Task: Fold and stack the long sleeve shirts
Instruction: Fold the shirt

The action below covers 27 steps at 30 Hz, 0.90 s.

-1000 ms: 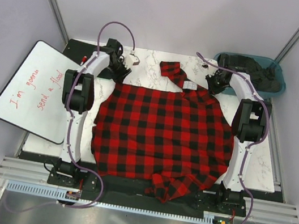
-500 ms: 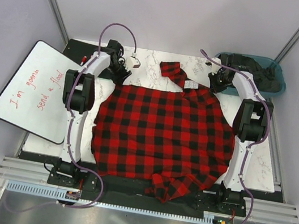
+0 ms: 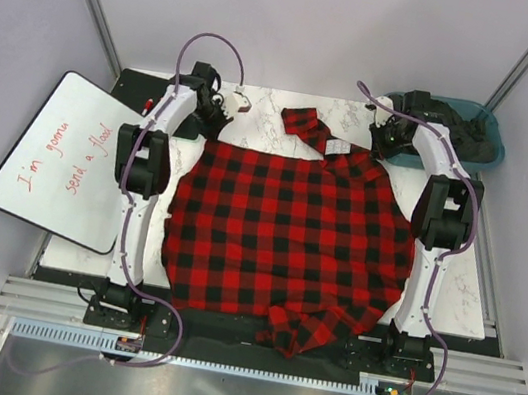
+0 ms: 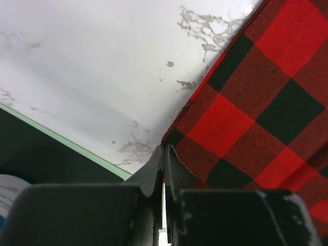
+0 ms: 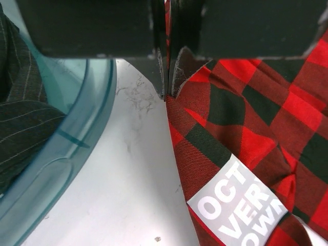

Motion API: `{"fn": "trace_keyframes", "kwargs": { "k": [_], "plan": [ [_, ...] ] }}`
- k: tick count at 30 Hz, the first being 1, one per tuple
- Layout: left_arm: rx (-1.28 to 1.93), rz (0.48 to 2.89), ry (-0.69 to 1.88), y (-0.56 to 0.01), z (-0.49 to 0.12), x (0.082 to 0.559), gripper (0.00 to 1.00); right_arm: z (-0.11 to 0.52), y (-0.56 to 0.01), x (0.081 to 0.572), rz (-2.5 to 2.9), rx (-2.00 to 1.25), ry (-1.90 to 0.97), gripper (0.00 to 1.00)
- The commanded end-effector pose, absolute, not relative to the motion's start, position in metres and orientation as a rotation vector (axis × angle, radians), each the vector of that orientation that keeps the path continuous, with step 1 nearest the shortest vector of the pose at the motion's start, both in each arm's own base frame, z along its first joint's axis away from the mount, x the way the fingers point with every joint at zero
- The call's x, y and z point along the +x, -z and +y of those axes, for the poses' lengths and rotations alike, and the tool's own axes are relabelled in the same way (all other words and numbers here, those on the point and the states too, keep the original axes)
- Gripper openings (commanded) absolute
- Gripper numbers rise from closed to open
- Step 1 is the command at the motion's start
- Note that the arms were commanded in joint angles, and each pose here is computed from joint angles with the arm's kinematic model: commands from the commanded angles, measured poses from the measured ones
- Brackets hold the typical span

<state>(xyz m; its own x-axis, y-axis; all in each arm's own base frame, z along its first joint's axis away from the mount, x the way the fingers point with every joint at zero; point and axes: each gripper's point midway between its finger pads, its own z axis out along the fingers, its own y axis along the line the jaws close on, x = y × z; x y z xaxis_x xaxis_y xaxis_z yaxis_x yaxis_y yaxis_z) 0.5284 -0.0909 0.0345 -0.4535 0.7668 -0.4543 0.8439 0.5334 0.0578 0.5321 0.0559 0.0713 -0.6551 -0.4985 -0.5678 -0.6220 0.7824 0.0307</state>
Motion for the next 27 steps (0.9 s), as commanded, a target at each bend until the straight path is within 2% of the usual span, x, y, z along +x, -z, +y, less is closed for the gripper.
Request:
{"fn": "trace_keyframes", "kwargs": {
  "k": [1, 8, 12, 27],
  "plan": [
    [1.284, 2.234, 0.285, -0.086, -0.106, 0.535, 0.02, 0.056, -0.093, 0.541, 2.375, -0.800, -0.344, 0.00],
    [1.304, 2.184, 0.287, -0.123, -0.106, 0.513, 0.02, 0.061, -0.110, 0.530, 2.360, -0.812, -0.394, 0.00],
    [1.301, 2.160, 0.281, -0.141, -0.103, 0.503, 0.02, 0.043, -0.121, 0.519, 2.360, -0.780, -0.414, 0.00],
    [1.360, 2.164, 0.353, -0.151, -0.099, 0.423, 0.02, 0.044, -0.155, 0.449, 2.359, -0.865, -0.526, 0.00]
  ]
}}
